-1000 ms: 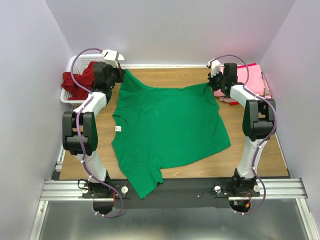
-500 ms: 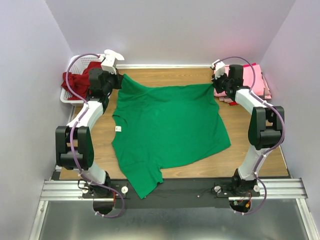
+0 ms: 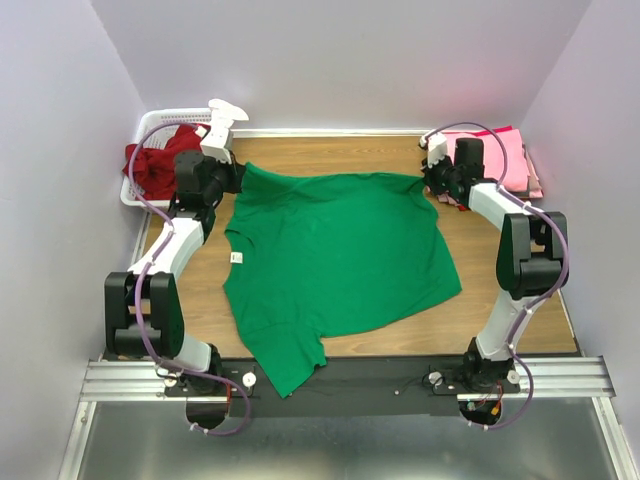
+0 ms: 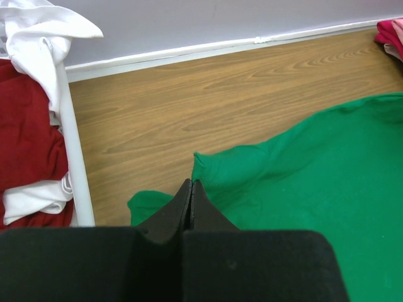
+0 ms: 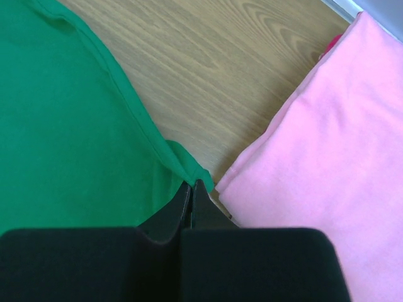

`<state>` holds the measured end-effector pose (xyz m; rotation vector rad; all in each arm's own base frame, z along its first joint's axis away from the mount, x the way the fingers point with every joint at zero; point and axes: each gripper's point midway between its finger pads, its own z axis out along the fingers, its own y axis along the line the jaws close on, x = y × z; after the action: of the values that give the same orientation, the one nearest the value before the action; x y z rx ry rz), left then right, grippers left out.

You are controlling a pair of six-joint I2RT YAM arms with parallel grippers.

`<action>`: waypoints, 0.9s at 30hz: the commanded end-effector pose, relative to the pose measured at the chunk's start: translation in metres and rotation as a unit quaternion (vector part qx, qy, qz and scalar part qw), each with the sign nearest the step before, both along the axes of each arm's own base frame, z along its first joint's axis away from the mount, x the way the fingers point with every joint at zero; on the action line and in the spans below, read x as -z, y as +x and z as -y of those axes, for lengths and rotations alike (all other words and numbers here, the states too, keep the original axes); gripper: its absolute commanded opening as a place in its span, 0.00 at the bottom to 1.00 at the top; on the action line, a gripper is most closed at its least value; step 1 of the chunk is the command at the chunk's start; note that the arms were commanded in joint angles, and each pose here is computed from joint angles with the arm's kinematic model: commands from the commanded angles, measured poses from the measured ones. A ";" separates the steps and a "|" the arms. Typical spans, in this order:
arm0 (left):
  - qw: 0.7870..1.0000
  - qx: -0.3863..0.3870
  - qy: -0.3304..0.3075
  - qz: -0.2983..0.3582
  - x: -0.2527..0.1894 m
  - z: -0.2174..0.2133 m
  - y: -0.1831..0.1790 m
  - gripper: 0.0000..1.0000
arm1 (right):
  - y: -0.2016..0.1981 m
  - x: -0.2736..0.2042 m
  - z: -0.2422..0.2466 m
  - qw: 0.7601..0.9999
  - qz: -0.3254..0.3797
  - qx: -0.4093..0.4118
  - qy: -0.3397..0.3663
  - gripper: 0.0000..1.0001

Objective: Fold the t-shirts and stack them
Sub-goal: Flatten the tshirt out, then fold the tshirt

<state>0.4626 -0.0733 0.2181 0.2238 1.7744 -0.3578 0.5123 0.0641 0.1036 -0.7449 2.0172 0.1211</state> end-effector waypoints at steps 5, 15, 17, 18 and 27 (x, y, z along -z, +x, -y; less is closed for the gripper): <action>1.000 0.014 0.005 0.010 -0.014 0.004 -0.019 0.00 | -0.002 0.019 0.004 1.000 -0.015 -0.001 -0.008 0.00; 1.000 0.008 0.007 -0.005 -0.004 0.001 -0.043 0.00 | 0.004 0.019 0.016 0.999 -0.013 0.030 -0.025 0.01; 1.000 0.009 0.007 -0.011 0.000 0.001 -0.045 0.00 | 0.004 0.017 0.016 0.999 -0.012 0.034 -0.024 0.01; 1.000 0.011 0.005 -0.012 -0.001 0.002 -0.045 0.00 | 0.004 0.018 0.017 0.999 -0.013 0.037 -0.025 0.01; 1.000 0.011 0.005 -0.014 -0.002 0.002 -0.058 0.00 | 0.001 0.025 0.024 0.998 -0.019 0.048 -0.039 0.01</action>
<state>0.4138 -0.0724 0.2141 0.2217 1.8184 -0.3665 0.5141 0.0505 0.0905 -0.7183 2.0658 0.0424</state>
